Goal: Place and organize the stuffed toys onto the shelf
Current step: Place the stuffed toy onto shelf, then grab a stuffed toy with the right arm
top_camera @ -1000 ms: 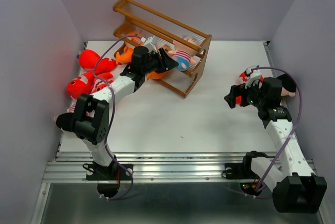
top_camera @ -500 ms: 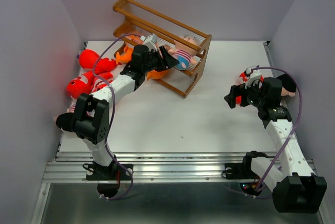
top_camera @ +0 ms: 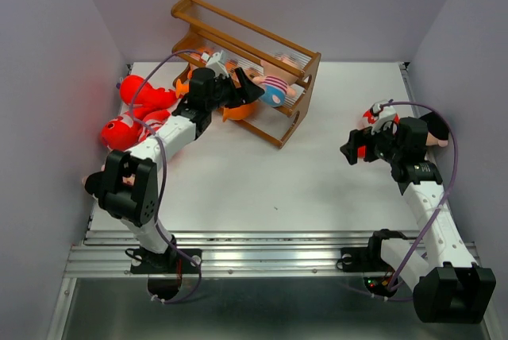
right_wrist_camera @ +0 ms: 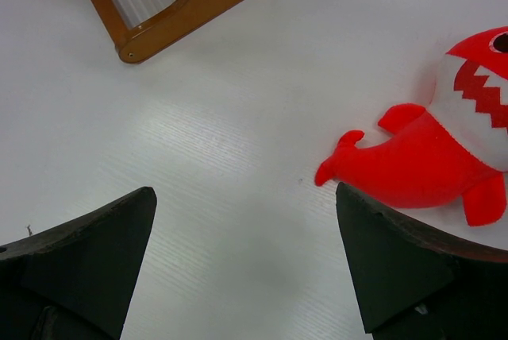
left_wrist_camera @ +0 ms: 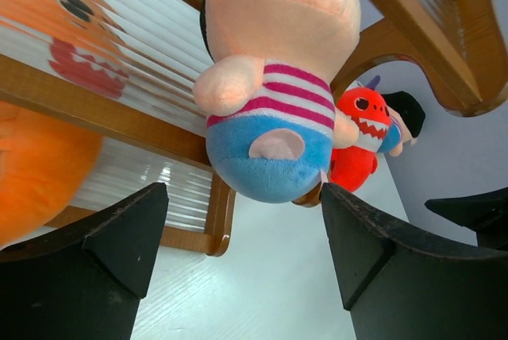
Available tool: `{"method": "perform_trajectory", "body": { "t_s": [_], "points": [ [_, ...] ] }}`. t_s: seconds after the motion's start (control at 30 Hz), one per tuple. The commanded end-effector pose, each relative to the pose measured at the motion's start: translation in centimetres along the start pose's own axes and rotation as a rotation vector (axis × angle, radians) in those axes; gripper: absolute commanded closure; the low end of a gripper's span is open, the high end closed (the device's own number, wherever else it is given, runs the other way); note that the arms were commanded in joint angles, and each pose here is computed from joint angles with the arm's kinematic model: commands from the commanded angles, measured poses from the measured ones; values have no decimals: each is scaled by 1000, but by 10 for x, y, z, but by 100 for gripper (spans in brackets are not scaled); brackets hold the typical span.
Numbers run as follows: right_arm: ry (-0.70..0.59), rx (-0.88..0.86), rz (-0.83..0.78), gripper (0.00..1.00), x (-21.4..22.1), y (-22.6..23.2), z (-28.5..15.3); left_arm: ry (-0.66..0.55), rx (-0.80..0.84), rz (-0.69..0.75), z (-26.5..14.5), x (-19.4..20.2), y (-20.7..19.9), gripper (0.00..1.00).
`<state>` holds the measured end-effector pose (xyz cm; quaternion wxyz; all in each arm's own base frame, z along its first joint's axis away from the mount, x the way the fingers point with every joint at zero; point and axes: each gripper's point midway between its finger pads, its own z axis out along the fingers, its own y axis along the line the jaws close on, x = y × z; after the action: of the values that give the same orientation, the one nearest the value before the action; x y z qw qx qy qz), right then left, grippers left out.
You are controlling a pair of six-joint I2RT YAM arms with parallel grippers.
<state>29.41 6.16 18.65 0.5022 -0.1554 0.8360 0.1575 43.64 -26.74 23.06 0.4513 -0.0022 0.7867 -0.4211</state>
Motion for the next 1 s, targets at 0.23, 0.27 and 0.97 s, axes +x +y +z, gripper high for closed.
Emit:
{"method": "perform_trajectory", "body": {
  "t_s": [0.23,0.27,0.97],
  "points": [
    [-34,-37,-115,0,-5,3,-3,-206,-130,308,-98,-51,-10,6],
    [-34,-49,-144,0,-4,5,-3,-246,-125,333,-114,-58,-19,4],
    [168,180,-95,0,0,-48,-13,-338,-198,510,-207,-3,5,1]
  ]
}}
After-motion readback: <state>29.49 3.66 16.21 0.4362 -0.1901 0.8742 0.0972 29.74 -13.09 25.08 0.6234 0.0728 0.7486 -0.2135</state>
